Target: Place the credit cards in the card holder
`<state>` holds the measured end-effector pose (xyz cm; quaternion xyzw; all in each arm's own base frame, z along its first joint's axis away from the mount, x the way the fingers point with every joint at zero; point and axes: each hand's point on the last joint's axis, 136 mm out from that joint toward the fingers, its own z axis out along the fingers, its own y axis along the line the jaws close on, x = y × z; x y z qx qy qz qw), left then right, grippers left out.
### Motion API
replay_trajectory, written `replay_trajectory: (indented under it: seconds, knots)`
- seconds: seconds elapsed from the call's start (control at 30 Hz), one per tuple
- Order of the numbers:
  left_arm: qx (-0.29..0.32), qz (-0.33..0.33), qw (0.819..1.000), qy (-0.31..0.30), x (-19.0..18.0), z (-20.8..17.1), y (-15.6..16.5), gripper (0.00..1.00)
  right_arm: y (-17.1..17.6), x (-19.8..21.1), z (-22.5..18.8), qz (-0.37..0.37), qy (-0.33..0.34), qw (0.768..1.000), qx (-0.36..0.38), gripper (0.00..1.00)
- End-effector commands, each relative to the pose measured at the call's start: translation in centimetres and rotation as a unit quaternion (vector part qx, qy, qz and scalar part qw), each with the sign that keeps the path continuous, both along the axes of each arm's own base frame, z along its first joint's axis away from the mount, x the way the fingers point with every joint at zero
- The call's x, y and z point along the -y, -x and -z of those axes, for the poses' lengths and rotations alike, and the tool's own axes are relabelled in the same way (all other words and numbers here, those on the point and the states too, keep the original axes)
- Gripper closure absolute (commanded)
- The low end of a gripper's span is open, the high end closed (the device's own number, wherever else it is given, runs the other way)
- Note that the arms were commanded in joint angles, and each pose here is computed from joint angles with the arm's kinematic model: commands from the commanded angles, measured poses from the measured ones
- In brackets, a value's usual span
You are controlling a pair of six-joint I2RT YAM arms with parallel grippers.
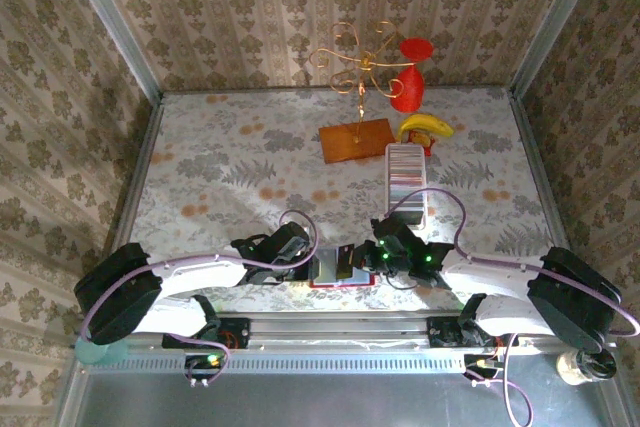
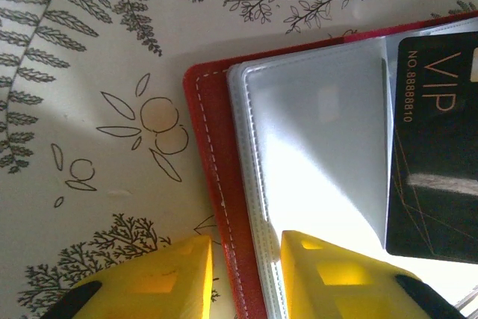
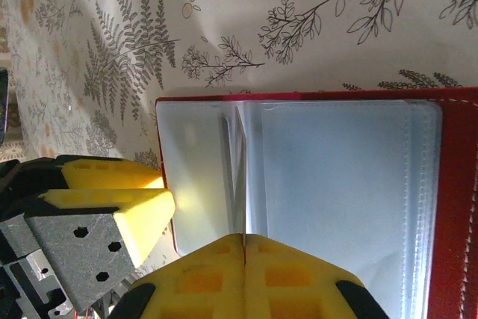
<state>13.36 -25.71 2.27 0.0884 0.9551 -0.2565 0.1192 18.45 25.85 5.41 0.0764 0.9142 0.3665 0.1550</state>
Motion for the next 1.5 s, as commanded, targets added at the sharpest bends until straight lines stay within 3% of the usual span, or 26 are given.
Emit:
replay_trajectory:
  seconds: [0.0, 0.67, 0.97, 1.2, 1.47]
  knots:
    - [-0.014, 0.001, 1.0, -0.021, -0.7, 1.1, 0.8, 0.7, 0.4, 1.0, 0.8, 0.004, 0.024, 1.0, 0.002, 1.0]
    - [-0.014, 0.001, 1.0, -0.019, -0.6, 1.0, 0.8, 0.71, 0.8, -0.2, 1.0, 0.004, -0.016, 1.0, -0.019, 1.0]
    - [-0.011, -0.008, 1.0, -0.022, -0.9, 1.1, 0.7, 0.67, 1.6, -0.6, 1.2, -0.005, -0.023, 0.999, -0.049, 1.0]
    - [-0.008, -0.007, 1.0, -0.019, -0.6, 0.9, 0.7, 0.73, 1.6, -1.6, 1.2, -0.015, -0.034, 0.998, -0.058, 1.0]
    - [0.005, -0.021, 1.0, -0.017, -1.0, 0.5, 0.2, 0.56, 1.4, -1.8, 1.2, -0.012, -0.043, 0.997, -0.056, 1.0]
